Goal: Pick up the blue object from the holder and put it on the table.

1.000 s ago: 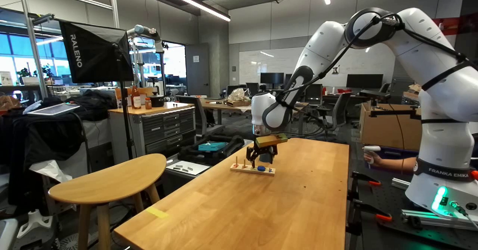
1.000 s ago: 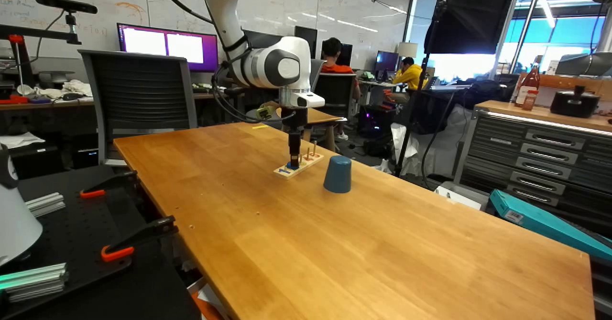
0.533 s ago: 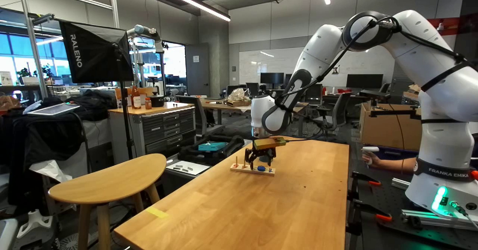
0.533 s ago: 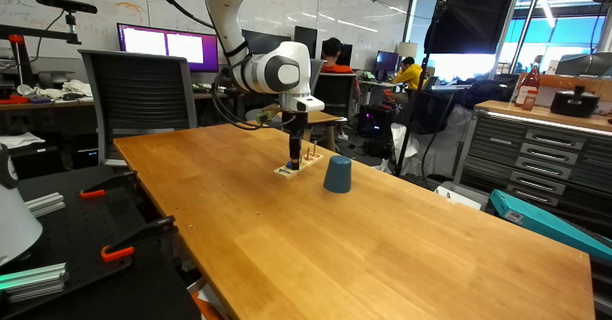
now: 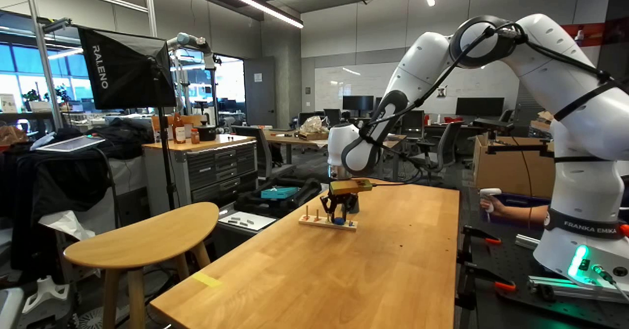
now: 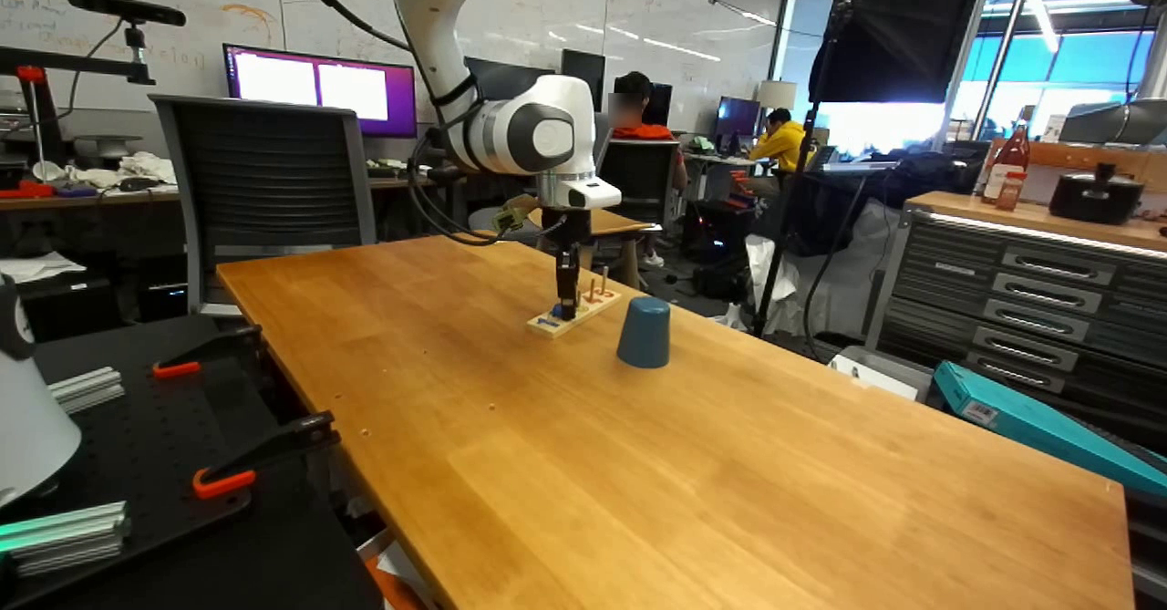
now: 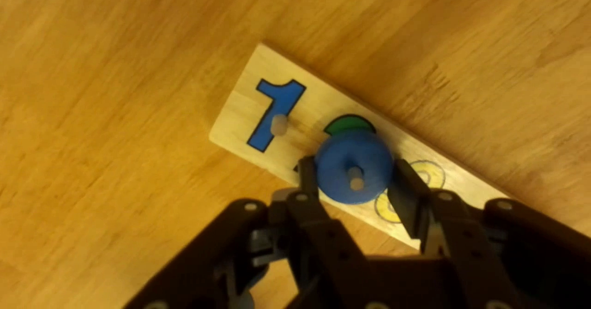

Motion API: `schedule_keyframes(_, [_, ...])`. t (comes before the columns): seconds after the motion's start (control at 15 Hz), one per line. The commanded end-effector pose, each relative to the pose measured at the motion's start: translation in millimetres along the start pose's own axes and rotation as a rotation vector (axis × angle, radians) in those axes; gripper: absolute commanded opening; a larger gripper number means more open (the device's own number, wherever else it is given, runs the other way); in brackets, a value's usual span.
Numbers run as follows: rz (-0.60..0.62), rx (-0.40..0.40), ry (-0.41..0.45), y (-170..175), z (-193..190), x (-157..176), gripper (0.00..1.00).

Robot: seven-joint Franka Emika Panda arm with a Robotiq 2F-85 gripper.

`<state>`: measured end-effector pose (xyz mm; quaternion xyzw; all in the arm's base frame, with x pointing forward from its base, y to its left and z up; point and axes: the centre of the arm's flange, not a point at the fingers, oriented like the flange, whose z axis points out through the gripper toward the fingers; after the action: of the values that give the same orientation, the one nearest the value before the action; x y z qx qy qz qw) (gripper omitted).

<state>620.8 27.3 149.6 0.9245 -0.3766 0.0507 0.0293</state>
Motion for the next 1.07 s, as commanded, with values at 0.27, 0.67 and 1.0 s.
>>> schedule_keyframes(0.27, [0.067, 0.016, -0.015, -17, -45, 10, 0.19])
schedule_keyframes(0.67, [0.127, 0.045, 0.058, -11, -99, 52, 0.19])
schedule_keyframes(1.0, [0.179, 0.007, 0.074, 26, -62, 76, 0.19])
